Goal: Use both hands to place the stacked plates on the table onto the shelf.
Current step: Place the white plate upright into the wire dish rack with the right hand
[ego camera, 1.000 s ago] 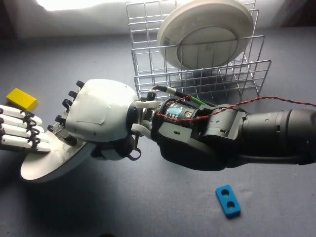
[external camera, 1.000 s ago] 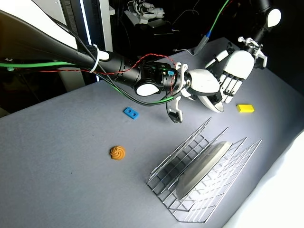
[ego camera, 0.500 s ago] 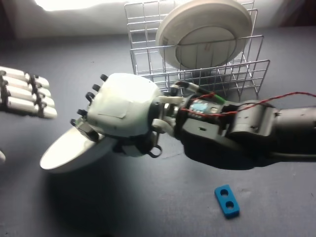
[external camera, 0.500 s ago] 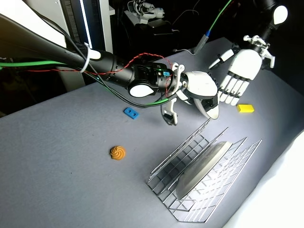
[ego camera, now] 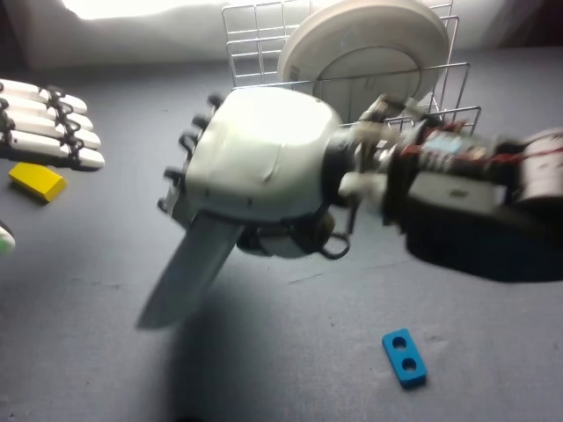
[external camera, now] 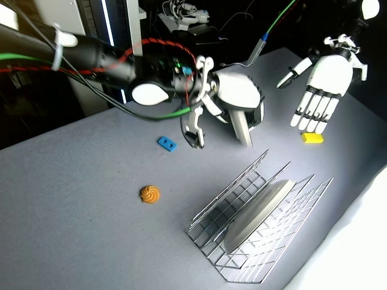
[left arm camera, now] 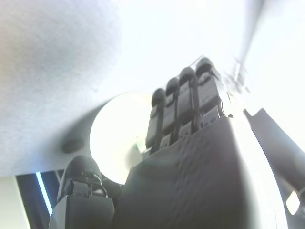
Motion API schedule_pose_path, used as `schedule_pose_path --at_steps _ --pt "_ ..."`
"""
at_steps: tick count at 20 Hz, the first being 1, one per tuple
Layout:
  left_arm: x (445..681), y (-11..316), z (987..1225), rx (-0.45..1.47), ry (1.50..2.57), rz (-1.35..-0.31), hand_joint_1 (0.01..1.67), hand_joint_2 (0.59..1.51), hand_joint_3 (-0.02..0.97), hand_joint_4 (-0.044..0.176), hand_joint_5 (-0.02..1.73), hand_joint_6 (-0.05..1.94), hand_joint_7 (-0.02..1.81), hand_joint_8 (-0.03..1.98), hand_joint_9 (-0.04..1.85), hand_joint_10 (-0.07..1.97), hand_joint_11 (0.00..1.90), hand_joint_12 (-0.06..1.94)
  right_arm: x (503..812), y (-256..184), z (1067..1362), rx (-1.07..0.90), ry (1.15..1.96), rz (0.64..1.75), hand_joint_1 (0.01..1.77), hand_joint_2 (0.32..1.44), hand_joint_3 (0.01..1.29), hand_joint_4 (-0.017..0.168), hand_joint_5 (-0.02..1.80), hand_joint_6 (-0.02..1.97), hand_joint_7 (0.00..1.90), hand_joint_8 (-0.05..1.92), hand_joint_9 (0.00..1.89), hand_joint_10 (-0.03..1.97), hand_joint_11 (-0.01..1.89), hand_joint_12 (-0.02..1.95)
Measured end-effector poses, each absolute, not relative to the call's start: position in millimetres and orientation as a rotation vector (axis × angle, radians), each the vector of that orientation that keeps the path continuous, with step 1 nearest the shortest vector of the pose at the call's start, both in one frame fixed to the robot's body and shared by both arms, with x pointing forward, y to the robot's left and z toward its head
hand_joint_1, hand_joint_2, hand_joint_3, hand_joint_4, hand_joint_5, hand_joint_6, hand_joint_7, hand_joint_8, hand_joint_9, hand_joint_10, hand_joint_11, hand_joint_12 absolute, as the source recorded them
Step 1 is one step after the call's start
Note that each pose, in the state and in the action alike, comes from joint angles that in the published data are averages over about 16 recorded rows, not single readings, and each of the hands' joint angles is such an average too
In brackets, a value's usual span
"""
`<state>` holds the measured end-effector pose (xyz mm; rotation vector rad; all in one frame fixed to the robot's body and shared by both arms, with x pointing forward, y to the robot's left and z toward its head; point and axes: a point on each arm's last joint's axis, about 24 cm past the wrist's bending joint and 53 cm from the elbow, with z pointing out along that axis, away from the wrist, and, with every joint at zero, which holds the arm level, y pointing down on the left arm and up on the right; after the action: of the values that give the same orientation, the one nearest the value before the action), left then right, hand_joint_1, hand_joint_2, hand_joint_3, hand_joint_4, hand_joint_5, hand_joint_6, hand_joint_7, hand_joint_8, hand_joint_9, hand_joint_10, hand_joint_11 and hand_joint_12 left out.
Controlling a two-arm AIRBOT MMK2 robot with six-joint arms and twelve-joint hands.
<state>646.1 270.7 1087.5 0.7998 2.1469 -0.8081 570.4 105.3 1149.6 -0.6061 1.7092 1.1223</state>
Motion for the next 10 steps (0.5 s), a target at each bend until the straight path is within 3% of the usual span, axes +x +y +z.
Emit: schedule_pose_path --at_steps 10 --pt "650.5 271.8 1093.5 0.776 2.143 -0.812 0.02 1.120 0.015 -0.003 0.11 0.02 0.10 0.01 0.07 0.01 0.02 0.00 582.7 70.2 1221.9 -0.539 1.703 1.131 1.32 1.01 0.01 -0.001 0.93 0.88 1.05 0.86 1.02 1.07 0.85 1.33"
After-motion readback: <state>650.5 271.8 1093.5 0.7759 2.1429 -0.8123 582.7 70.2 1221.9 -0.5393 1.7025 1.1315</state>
